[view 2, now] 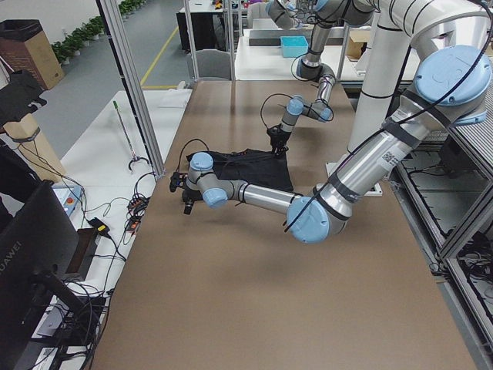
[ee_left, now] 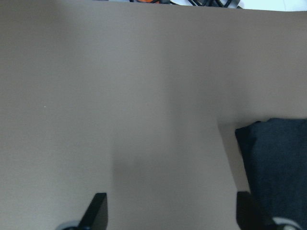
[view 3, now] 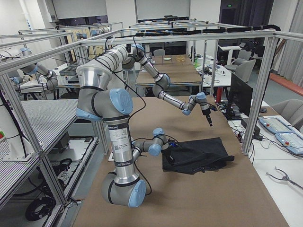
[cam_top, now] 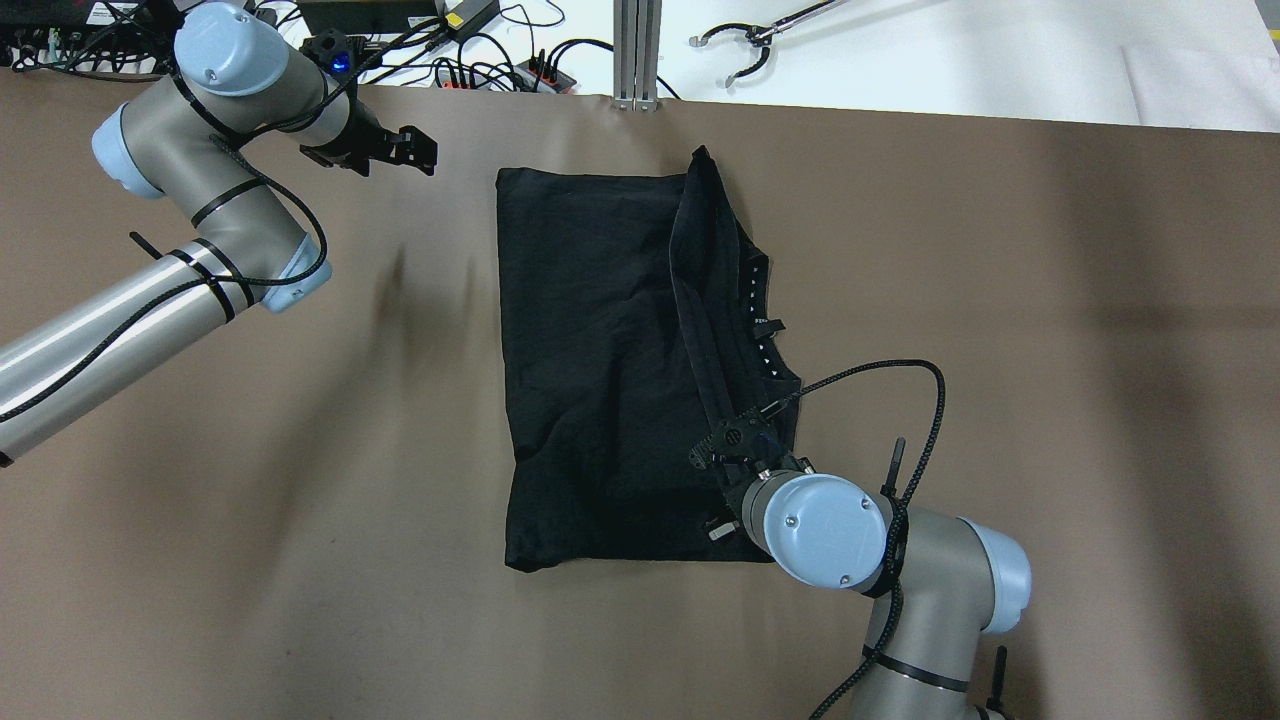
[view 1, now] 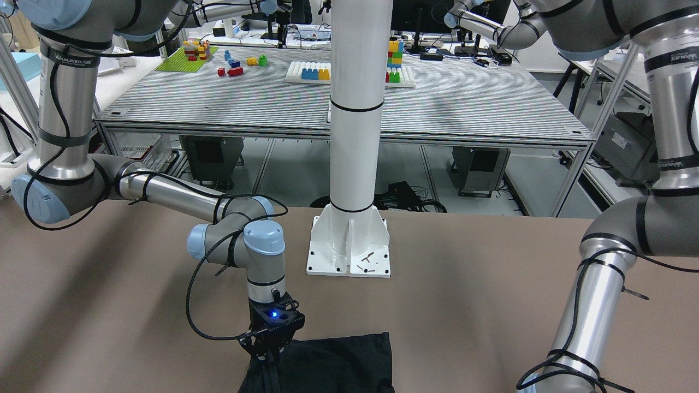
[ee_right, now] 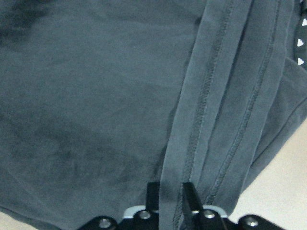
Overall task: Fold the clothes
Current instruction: 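Hold the right gripper on the shirt's folded edge while the left arm rests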
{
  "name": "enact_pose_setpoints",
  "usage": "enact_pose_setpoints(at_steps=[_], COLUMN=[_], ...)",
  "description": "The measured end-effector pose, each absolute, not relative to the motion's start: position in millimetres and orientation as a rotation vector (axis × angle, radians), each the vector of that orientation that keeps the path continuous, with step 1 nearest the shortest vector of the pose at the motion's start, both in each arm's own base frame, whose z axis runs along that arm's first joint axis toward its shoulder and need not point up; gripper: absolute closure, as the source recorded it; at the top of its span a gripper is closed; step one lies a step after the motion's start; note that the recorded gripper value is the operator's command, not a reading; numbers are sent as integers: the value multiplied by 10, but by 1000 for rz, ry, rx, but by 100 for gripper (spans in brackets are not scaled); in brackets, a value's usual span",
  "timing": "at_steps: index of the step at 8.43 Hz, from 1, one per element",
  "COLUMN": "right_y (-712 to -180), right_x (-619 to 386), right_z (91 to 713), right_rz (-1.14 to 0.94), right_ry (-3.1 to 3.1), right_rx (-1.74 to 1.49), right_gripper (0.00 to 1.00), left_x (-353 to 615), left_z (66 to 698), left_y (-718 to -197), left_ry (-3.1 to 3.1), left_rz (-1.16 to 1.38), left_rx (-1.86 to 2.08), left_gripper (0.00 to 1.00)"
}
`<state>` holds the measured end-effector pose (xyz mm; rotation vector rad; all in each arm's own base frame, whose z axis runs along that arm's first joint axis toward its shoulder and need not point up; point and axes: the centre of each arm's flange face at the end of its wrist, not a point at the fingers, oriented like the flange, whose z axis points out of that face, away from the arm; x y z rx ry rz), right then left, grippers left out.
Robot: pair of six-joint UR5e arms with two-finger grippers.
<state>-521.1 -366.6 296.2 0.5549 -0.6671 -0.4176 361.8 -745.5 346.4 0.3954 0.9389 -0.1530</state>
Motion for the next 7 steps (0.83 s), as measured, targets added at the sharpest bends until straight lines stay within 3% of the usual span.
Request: enact_pose_setpoints(at_steps=[1, 3, 4, 6, 7], right_y=[-3662, -3647, -3643, -3611, -3597], right_x=[-5200, -5174, -5170, -5191, -5203], right_z=[2952, 2971, 2977, 2982, 2989], right_rz=[-417, -416, -416, -421, -423], right_ry=[-669, -668, -668, -669, -669], right_rx=[558, 559, 558, 555, 553], right_gripper=[93, 71, 71, 84, 84], left_x=[3618, 3618, 3618, 3617, 3618], left_z=[3482, 3500, 3503, 3508, 3508], left_y=[-7451, -7446, -7445, -7444, -7444], left_ry=[938, 937, 936, 936, 936], left_rz=[-153, -153, -153, -153, -153], left_rx=[394, 393, 392, 392, 392], left_gripper=[6, 6, 6, 6, 6])
